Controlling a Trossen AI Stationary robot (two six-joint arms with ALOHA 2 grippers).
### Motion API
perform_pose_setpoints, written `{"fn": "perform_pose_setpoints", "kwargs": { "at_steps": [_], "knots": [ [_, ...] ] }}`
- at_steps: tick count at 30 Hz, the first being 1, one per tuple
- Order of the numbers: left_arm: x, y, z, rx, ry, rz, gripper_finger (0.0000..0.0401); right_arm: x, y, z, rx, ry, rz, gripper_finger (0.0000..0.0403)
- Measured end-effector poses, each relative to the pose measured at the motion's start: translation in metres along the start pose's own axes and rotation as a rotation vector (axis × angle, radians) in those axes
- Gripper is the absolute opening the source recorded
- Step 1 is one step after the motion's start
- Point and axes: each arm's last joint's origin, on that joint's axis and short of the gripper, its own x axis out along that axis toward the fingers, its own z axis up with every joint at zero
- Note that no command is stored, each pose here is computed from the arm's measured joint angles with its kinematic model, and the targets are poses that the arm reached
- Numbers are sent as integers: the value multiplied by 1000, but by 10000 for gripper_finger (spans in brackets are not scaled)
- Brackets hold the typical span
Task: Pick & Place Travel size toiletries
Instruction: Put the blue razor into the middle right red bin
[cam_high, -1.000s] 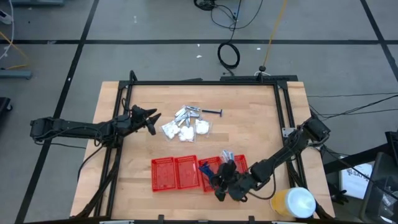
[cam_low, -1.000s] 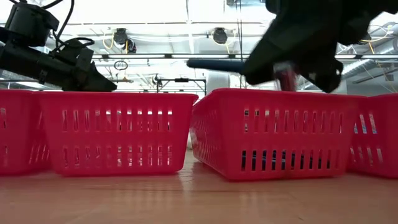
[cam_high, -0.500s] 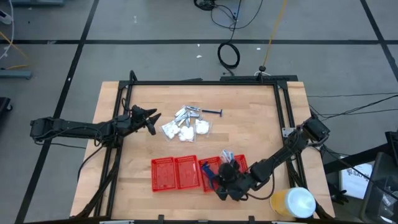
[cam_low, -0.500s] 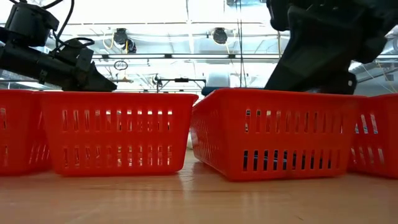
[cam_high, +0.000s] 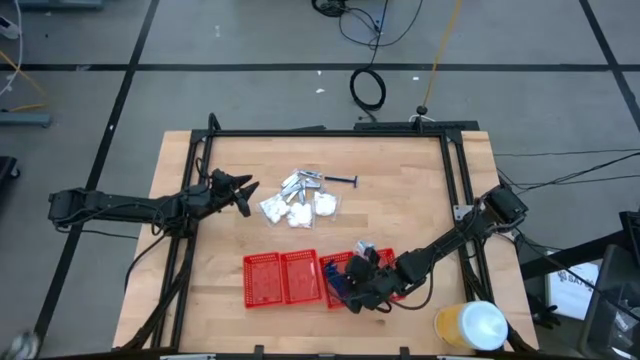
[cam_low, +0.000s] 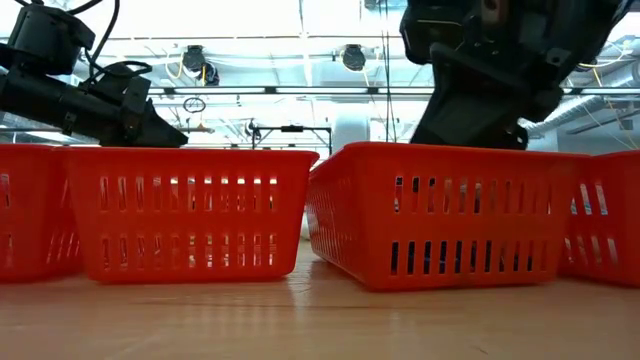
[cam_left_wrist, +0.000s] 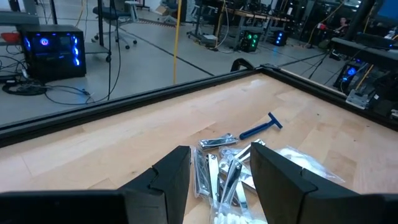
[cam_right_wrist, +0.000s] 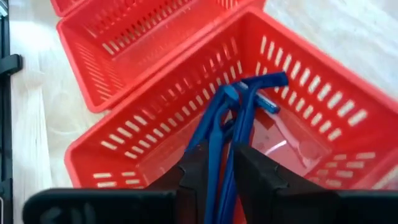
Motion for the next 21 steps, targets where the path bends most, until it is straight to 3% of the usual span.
{"fn": "perform_pose_setpoints", "kwargs": {
  "at_steps": [11,21],
  "knots": [
    [0,0,0,1,2,1,166,-3,-1,15,-54,-50,23,68],
    [0,0,0,-11,1,0,166,-6,9,23,-122,-133,122,68]
  ]
}}
